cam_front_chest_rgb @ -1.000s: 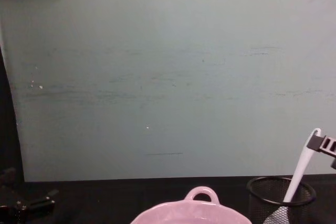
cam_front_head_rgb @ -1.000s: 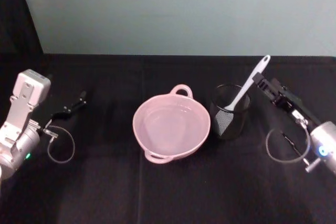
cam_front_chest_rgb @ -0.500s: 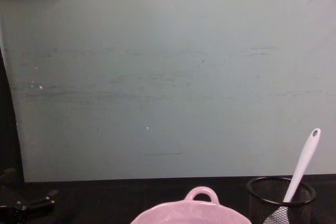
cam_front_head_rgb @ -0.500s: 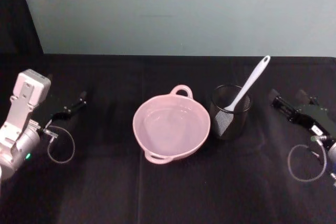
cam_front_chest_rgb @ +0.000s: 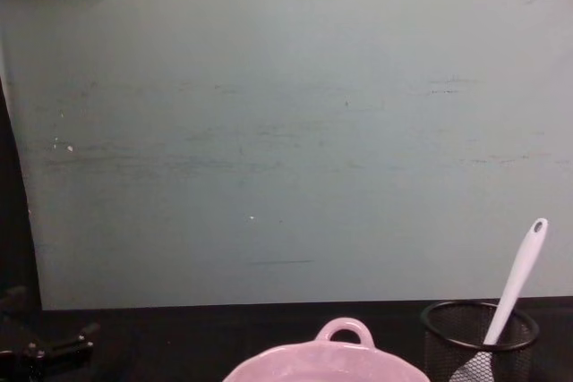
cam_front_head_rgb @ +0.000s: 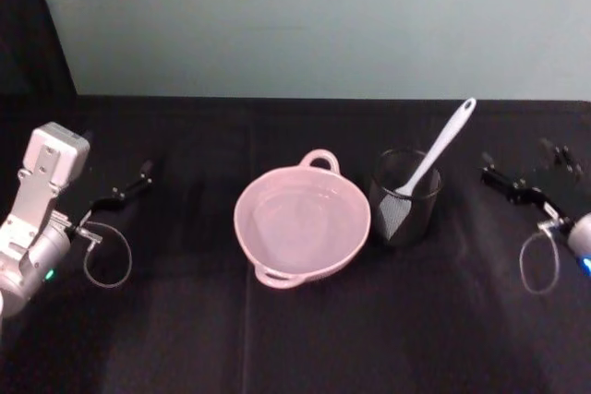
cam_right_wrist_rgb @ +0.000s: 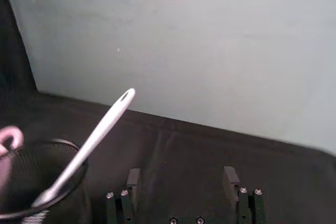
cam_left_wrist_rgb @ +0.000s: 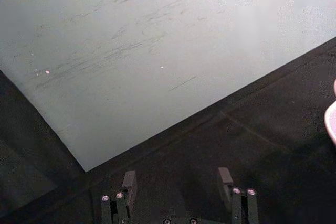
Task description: Use the one hand to pick up the spoon and stir the clear water in the bowl.
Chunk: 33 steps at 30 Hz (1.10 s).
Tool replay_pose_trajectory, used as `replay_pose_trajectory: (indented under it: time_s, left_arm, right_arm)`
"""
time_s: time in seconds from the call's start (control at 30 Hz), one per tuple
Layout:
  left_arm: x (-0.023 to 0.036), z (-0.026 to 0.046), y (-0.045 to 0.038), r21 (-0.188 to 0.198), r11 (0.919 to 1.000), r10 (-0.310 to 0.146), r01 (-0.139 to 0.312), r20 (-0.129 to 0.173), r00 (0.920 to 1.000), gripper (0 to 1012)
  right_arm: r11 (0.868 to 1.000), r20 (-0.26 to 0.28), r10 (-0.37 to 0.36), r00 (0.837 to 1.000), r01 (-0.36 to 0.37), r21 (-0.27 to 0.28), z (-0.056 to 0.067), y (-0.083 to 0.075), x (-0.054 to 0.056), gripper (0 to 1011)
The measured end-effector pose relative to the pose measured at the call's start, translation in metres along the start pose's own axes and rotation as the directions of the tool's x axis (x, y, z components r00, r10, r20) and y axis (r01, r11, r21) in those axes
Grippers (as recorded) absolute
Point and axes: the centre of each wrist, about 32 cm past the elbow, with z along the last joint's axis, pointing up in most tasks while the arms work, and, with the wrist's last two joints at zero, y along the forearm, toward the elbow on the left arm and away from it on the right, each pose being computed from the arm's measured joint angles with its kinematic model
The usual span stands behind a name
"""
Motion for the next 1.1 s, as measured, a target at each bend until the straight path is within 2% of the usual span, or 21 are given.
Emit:
replay_pose_trajectory:
  time_s: [0.1,0.13,0.27,0.4,1.1]
  left_arm:
    - [0.0000,0.0000,0.0000,0.000,1.0000,0.000,0.000,0.000,1.0000,1011]
    - [0.0000,0.0000,0.0000,0.000,1.0000,0.000,0.000,0.000,1.0000,1011]
    - [0.0000,0.0000,0.0000,0.000,1.0000,0.000,0.000,0.000,1.0000,1011]
    - [0.0000,0.0000,0.0000,0.000,1.0000,0.000,0.000,0.000,1.0000,1011]
    - [0.0000,0.0000,0.0000,0.000,1.0000,0.000,0.000,0.000,1.0000,1011]
  right_arm:
    - [1.000,0.109,0.013,0.994,-0.013,-0.003,-0.005,0.011,0.002,1003]
    - [1.000,0.109,0.013,0.994,-0.013,-0.003,-0.005,0.011,0.002,1003]
    - [1.000,0.182,0.027,0.983,-0.025,-0.011,-0.013,0.016,0.000,1003]
    - [1.000,0.211,0.031,0.977,-0.030,-0.009,-0.016,0.018,-0.003,1002]
    - [1.000,0.202,0.029,0.979,-0.028,-0.009,-0.015,0.018,-0.002,1002]
